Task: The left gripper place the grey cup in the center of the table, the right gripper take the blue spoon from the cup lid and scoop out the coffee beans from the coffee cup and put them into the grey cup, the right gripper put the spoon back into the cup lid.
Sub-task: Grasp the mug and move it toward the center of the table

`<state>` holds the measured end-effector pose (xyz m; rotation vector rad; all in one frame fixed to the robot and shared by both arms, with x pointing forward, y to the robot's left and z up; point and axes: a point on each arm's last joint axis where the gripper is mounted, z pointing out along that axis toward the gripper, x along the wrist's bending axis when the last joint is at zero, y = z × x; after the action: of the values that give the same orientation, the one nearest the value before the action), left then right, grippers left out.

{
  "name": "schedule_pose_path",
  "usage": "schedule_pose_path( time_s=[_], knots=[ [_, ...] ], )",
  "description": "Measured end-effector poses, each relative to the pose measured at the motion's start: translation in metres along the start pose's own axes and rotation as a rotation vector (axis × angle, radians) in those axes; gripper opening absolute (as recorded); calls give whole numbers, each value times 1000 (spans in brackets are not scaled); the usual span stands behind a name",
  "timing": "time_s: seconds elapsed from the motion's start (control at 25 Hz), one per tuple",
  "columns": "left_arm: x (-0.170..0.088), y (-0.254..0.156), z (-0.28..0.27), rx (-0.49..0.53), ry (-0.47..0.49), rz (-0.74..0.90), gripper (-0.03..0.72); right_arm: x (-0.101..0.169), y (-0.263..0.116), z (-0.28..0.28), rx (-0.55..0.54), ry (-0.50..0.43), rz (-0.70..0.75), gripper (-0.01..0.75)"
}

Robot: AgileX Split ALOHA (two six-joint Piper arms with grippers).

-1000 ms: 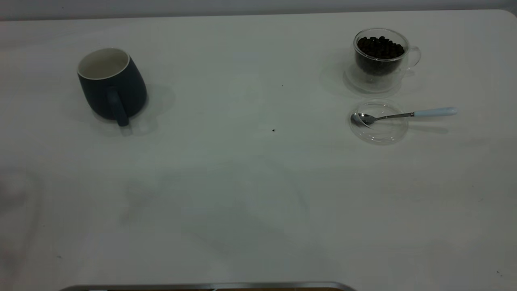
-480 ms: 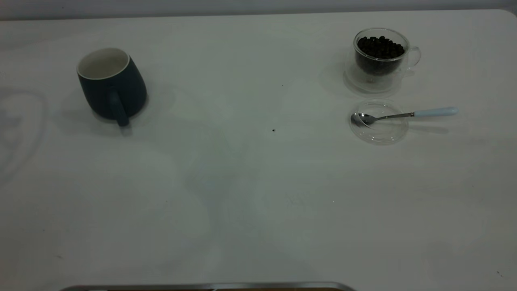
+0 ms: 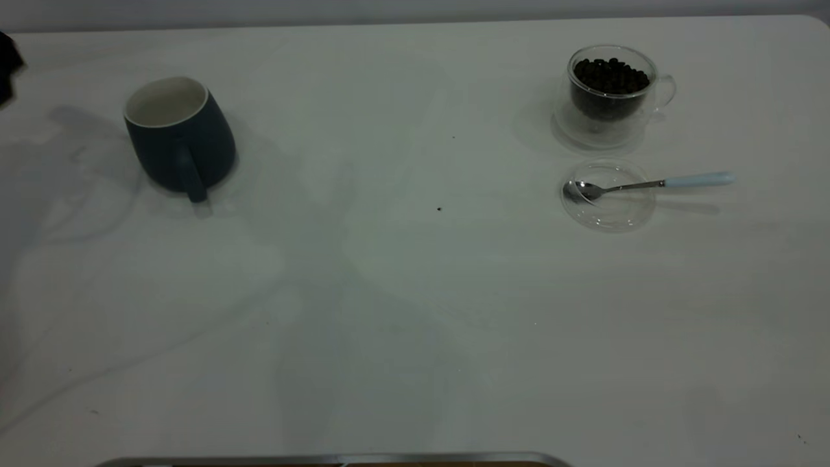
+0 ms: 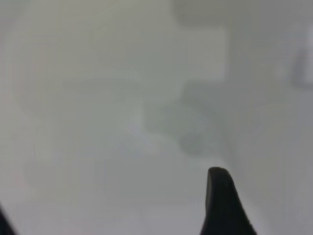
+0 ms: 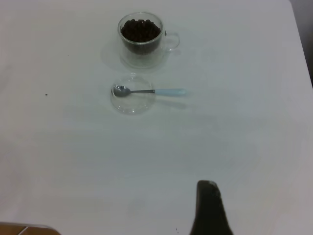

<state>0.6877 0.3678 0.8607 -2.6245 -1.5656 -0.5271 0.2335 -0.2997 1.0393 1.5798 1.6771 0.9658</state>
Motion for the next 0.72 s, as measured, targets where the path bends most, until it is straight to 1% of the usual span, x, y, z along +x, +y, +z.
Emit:
schedule_pose_path(
  time_s=[0.12,0.44,0.56,0.72],
  knots=[
    [-17,10,13,-21,-8,96,509,0,0,0,0,0,0,561],
    [-60,38,39,-140,19,550,508,0,0,0,0,0,0,561],
    [-67,41,43,-154,23,630,508,0,0,0,0,0,0,561],
    [-73,42,47,-160,23,679,508,0,0,0,0,0,0,561]
  ],
)
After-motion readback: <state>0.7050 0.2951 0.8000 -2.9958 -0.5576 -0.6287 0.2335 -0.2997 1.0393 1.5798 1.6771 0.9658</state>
